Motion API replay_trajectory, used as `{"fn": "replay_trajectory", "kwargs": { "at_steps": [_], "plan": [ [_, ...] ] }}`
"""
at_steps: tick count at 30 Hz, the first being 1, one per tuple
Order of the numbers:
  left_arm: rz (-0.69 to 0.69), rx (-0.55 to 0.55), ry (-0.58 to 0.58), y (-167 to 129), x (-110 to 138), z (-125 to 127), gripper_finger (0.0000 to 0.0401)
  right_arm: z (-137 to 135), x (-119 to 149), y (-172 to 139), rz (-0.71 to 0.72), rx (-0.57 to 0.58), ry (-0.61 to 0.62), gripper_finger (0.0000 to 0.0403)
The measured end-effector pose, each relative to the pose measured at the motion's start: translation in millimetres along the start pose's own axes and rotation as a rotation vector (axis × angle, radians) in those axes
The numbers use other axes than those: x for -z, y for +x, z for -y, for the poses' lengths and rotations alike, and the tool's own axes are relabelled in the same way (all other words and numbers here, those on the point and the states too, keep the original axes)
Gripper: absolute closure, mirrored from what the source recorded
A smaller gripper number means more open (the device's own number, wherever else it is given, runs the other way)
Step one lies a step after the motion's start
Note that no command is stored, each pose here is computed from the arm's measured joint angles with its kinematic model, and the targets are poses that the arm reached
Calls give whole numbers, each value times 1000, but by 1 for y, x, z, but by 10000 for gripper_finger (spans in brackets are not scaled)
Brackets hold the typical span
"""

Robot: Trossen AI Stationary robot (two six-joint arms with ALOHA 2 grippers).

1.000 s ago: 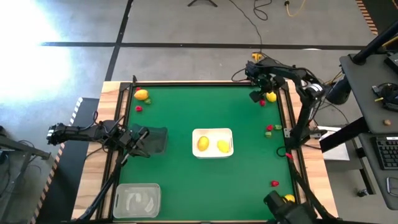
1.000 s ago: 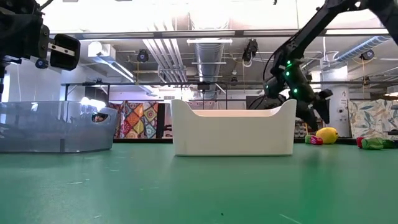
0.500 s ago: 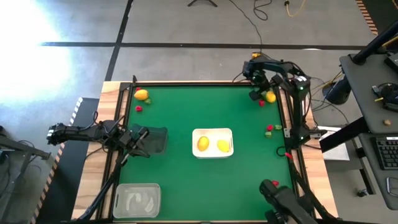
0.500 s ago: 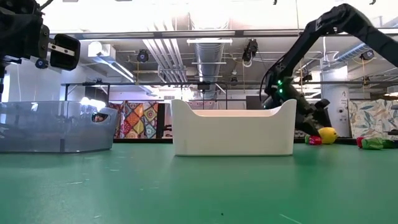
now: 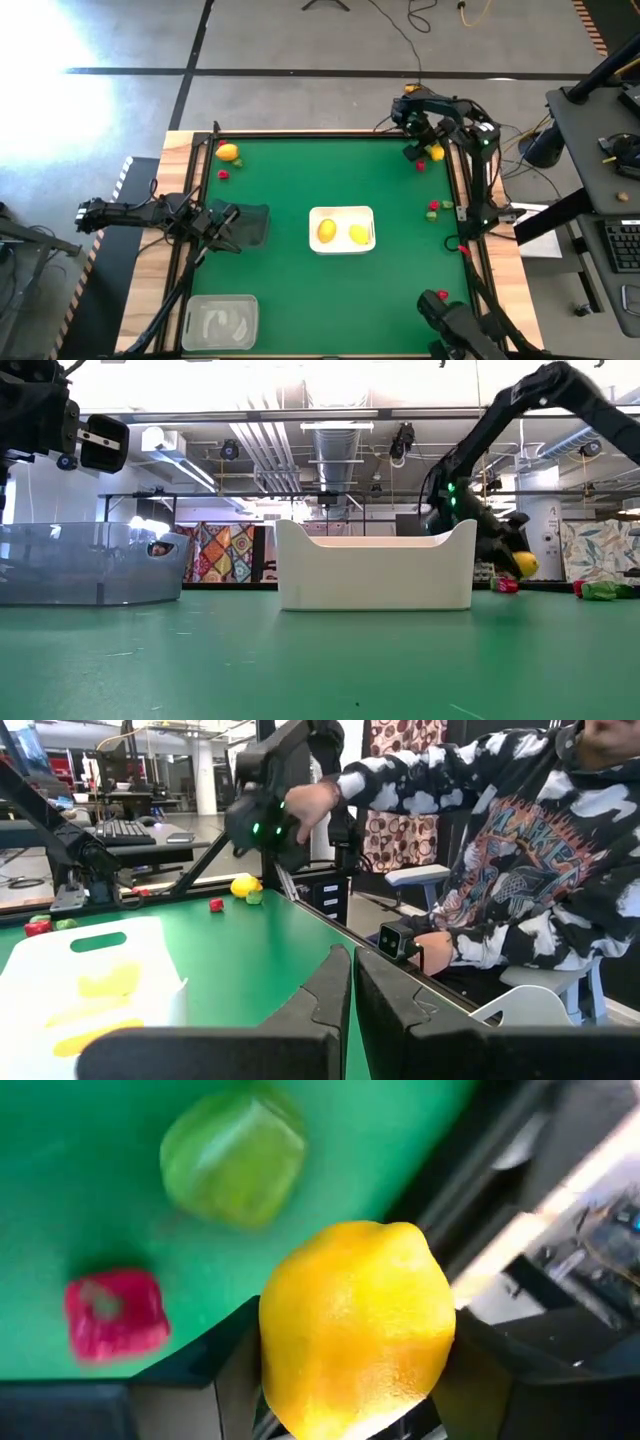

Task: Sort produce into baskets
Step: Put the yellow lemon into the white bin

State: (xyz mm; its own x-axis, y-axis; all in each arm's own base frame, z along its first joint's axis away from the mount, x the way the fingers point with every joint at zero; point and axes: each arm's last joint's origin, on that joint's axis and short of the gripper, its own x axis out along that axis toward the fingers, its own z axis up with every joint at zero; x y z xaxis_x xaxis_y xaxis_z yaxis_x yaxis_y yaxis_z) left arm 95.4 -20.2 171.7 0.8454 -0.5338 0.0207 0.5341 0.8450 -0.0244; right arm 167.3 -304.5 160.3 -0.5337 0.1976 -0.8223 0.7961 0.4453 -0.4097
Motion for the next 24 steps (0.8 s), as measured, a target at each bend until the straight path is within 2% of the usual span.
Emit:
{"fn": "replay_trajectory", "kwargs": {
  "at_steps": [3, 7, 10, 13, 16, 18, 24],
  "plan": [
    [0, 0, 0, 0, 0, 0, 399, 3, 25, -29, 94, -3, -14, 185],
    [0, 0, 0, 0, 0, 0, 399, -8, 80, -82, 337, -49, -72, 183],
    [0, 0, 0, 0, 0, 0, 399, -34, 130, -116, 615, -180, -206, 182],
    [1, 0, 1, 0, 0, 0, 399, -65, 182, -137, 875, -389, -376, 182],
    [0, 0, 0, 0, 0, 0, 399, -98, 225, -142, 1077, -528, -541, 182],
    [0, 0, 0, 0, 0, 0, 399, -120, 244, -136, 1136, -584, -598, 182],
    [0, 0, 0, 0, 0, 0, 399, -180, 267, -106, 1198, -647, -713, 182]
  ]
}}
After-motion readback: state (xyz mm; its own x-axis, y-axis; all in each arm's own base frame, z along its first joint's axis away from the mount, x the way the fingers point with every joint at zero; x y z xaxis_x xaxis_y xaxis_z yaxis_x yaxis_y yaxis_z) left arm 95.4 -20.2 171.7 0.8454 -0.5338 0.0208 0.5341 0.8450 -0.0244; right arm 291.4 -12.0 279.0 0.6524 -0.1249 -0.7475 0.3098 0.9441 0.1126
